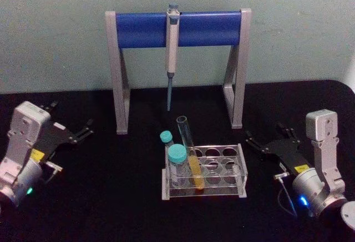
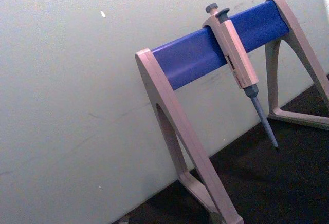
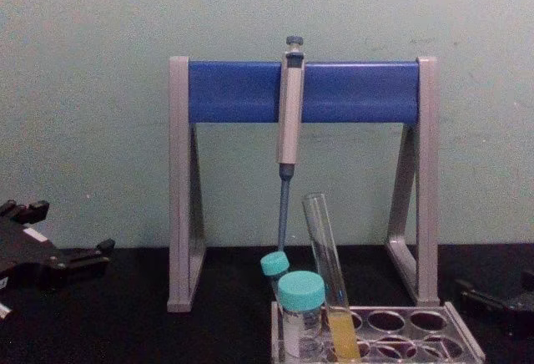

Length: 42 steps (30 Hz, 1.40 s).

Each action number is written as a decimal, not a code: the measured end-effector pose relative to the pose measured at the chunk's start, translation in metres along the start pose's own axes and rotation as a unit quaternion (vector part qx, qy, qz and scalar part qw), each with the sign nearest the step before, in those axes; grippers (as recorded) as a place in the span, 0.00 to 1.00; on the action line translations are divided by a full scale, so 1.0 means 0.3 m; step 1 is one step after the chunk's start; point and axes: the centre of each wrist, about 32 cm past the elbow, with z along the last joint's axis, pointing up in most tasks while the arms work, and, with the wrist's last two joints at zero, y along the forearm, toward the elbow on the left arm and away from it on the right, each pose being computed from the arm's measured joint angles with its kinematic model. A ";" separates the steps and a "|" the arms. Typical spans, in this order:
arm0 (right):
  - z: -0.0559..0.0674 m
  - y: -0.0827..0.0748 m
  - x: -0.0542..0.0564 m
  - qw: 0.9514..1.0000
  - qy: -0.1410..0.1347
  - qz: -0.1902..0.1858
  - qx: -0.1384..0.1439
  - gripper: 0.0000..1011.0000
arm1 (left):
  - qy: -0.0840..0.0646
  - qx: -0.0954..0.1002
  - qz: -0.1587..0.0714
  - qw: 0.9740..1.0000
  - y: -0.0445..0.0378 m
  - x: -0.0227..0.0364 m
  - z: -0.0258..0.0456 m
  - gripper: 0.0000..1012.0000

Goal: Pick up the test tube from the test tube rack, shake it, then place it back into the test tube rack.

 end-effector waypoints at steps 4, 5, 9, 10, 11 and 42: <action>0.000 0.000 0.000 1.000 0.000 0.000 0.000 0.99 | 0.000 0.000 0.000 1.000 0.000 0.000 0.000 0.99; 0.000 0.000 0.000 1.000 0.000 0.000 0.000 0.99 | 0.000 0.000 0.000 1.000 0.000 0.000 0.000 0.99; 0.000 0.000 0.000 1.000 0.000 0.000 0.000 0.99 | 0.000 0.000 0.000 1.000 0.000 0.000 0.000 0.99; 0.000 0.000 0.000 1.000 0.000 0.000 0.000 0.99 | 0.000 0.000 0.000 1.000 0.000 0.000 0.000 0.99; 0.000 0.000 0.000 1.000 0.000 0.000 0.000 0.99 | 0.000 0.000 0.000 1.000 0.000 0.000 0.000 0.99; 0.000 0.000 0.000 1.000 0.000 0.000 0.000 0.99 | 0.000 0.000 0.000 1.000 0.000 0.000 0.000 0.99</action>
